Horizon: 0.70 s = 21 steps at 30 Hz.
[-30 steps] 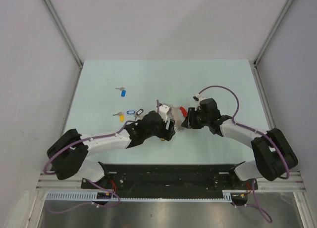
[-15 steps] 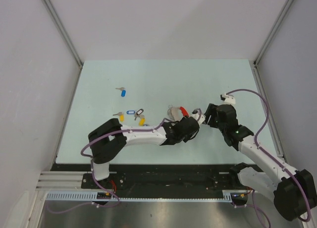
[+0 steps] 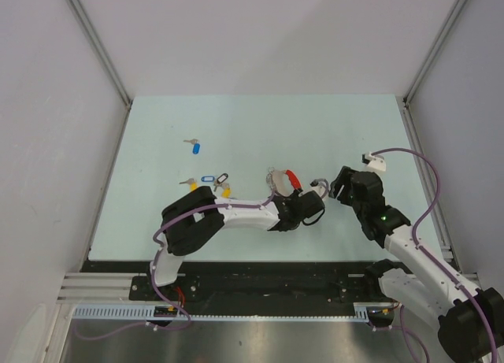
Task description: Put the keys on the keyring
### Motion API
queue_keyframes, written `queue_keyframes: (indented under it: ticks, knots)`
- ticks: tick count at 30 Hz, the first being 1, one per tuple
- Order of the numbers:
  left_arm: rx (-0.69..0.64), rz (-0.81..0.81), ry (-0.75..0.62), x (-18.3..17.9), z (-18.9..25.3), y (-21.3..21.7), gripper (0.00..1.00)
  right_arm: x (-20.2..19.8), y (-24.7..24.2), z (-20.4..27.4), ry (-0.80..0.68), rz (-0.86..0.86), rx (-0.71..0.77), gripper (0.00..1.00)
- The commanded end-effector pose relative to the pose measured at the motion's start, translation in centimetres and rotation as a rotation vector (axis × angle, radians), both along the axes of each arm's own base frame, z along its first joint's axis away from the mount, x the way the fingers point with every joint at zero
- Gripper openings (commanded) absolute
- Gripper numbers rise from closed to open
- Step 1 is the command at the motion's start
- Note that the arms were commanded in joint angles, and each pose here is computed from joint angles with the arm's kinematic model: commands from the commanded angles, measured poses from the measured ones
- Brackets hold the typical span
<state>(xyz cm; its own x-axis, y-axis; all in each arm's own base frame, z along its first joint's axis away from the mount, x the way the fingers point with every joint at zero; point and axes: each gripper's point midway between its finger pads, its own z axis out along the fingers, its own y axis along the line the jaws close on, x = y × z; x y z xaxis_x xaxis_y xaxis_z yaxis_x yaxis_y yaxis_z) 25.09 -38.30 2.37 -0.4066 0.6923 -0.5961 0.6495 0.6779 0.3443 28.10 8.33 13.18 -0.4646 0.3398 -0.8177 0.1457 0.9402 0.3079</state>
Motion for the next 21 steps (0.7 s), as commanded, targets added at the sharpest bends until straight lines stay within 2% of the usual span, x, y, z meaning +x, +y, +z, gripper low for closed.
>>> queue_keyframes:
  ticks: [1, 11, 21]
  knots:
    - [0.006, 0.001, -0.056, 1.2, 1.1, -0.9, 0.38, 0.4, -0.6, 0.7, -0.040, -0.039, 0.009, 0.68]
    - [0.031, 0.004, -0.062, 1.5, 0.3, -1.1, 0.30, 0.3, -0.8, 0.8, -0.043, -0.036, 0.005, 0.68]
    - [0.031, 0.003, -0.055, 1.4, 0.1, -0.9, 0.08, 0.2, -0.7, 1.2, -0.058, -0.025, 0.009, 0.68]
